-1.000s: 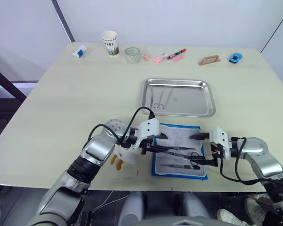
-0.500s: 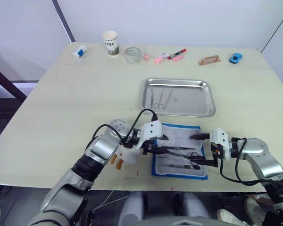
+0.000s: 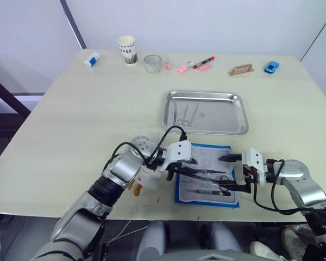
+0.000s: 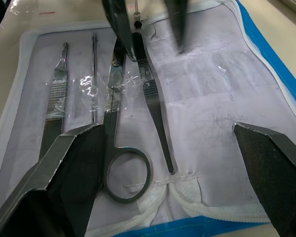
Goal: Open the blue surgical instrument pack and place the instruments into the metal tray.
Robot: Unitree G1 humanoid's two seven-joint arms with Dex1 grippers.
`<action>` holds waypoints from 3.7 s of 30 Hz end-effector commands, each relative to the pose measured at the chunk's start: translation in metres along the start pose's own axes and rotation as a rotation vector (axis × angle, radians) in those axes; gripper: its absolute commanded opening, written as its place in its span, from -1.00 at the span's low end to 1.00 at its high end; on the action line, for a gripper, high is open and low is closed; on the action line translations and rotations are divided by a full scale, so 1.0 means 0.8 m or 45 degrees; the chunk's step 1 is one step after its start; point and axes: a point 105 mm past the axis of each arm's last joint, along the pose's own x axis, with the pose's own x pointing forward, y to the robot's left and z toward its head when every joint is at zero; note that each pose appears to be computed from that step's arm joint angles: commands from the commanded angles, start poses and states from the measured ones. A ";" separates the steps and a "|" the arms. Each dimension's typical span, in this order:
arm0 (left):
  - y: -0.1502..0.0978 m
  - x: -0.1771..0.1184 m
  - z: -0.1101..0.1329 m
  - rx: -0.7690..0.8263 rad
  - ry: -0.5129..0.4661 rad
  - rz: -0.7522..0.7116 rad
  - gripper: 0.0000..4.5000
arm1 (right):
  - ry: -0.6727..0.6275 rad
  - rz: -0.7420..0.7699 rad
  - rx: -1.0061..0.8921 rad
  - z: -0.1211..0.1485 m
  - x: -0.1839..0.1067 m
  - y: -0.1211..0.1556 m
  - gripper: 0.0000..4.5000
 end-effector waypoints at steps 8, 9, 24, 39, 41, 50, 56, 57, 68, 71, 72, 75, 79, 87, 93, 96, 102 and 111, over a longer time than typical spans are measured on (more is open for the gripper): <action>0.004 -0.010 -0.005 0.030 0.051 -0.001 -0.99 | 0.099 0.020 0.077 -0.027 0.002 0.011 1.00; 0.005 -0.015 -0.005 0.030 0.055 0.007 -0.99 | 0.098 0.021 0.077 -0.027 0.003 0.010 1.00; 0.007 -0.105 -0.025 -0.022 0.148 0.100 -0.99 | 0.101 0.040 0.075 -0.029 0.007 0.009 1.00; 0.026 -0.162 -0.010 -0.228 -0.054 0.421 -0.99 | 0.094 0.080 0.068 -0.028 0.013 0.007 1.00; 0.036 -0.157 -0.004 -0.290 -0.094 0.517 -0.99 | 0.097 0.083 0.064 -0.027 0.012 0.006 1.00; 0.105 -0.117 0.048 -0.659 -0.319 1.007 -0.99 | 0.105 0.090 0.060 -0.027 0.009 0.004 1.00; 0.136 -0.073 0.072 -0.860 -0.324 1.189 -0.99 | 0.097 0.094 0.060 -0.024 0.011 0.003 1.00; 0.139 -0.066 0.073 -0.881 -0.309 1.201 -0.99 | 0.100 0.096 0.058 -0.024 0.011 0.003 1.00; 0.173 -0.005 0.092 -0.996 -0.278 1.287 -0.99 | 0.107 0.097 0.063 -0.026 0.009 0.007 1.00; 0.174 0.008 0.092 -1.036 -0.276 1.272 -0.99 | 0.103 0.093 0.066 -0.025 0.009 0.008 1.00; 0.175 0.010 0.090 -1.051 -0.270 1.278 -0.99 | 0.103 0.092 0.066 -0.025 0.009 0.008 1.00; 0.178 0.014 0.085 -1.074 -0.254 1.298 -0.99 | 0.106 0.087 0.068 -0.025 0.008 0.009 1.00; 0.178 0.022 0.083 -1.092 -0.248 1.287 -0.99 | 0.107 0.084 0.071 -0.026 0.007 0.010 1.00; 0.175 0.036 0.085 -1.088 -0.236 1.238 -0.99 | 0.106 0.080 0.070 -0.025 0.008 0.009 1.00; 0.172 0.041 0.084 -1.056 -0.211 1.191 -0.99 | 0.104 0.077 0.071 -0.025 0.008 0.008 1.00; 0.170 0.042 0.081 -1.054 -0.202 1.181 -0.99 | 0.103 0.075 0.071 -0.025 0.008 0.008 1.00; 0.170 0.041 0.078 -1.066 -0.195 1.189 -0.99 | 0.101 0.072 0.073 -0.026 0.008 0.009 1.00; 0.167 0.037 0.085 -1.075 -0.255 1.149 0.14 | 0.099 0.071 0.072 -0.025 0.009 0.008 1.00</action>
